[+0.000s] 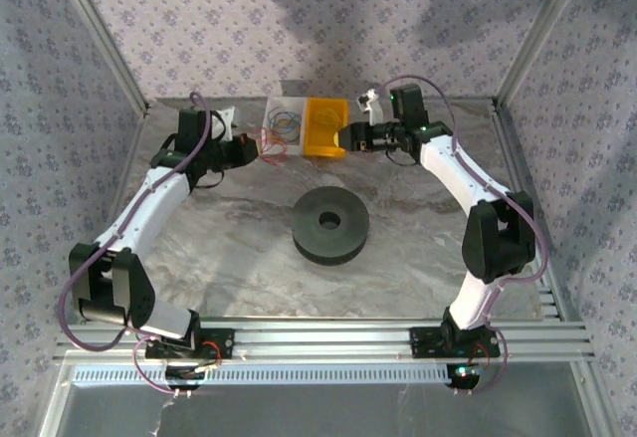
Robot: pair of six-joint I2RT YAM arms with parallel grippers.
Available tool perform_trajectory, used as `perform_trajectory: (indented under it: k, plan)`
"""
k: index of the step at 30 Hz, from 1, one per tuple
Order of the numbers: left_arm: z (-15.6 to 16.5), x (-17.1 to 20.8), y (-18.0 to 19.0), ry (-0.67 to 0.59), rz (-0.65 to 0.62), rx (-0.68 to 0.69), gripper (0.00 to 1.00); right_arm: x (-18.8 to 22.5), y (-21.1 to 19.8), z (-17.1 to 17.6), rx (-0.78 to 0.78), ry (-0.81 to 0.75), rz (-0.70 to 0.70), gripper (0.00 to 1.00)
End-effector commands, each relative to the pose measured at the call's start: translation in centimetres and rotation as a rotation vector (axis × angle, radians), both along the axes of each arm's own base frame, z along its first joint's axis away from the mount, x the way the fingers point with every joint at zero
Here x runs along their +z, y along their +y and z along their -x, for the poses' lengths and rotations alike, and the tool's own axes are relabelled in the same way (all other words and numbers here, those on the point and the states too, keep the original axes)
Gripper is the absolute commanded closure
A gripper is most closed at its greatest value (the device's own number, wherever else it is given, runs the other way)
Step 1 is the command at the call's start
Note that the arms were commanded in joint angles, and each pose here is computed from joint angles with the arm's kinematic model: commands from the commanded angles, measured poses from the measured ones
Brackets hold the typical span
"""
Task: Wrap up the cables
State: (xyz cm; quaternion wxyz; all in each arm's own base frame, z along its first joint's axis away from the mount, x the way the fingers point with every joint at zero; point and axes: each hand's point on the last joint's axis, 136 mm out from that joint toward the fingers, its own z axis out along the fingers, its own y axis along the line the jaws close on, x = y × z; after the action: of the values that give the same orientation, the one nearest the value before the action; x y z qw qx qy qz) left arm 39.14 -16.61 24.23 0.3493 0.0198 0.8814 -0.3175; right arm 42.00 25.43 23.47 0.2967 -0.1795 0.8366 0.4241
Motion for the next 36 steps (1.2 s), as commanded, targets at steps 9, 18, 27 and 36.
perform_trajectory:
  k: [9,18,27,36]
  plan:
    - [1.7,7.7,-2.7,-0.152,0.076,-0.098,1.00,-1.7,-0.6,0.0,-0.045,0.037,-0.118,0.58]
    - [2.7,9.8,-4.2,-0.179,0.122,-0.146,1.00,-0.7,-0.9,-2.4,-0.063,-0.013,-0.265,0.58]
    - [3.5,11.4,-5.1,-0.202,0.148,-0.176,1.00,0.4,0.2,-5.6,-0.065,-0.048,-0.383,0.59]
    - [3.9,12.4,-5.7,-0.218,0.164,-0.193,1.00,1.4,2.1,-6.9,-0.029,-0.087,-0.467,0.60]
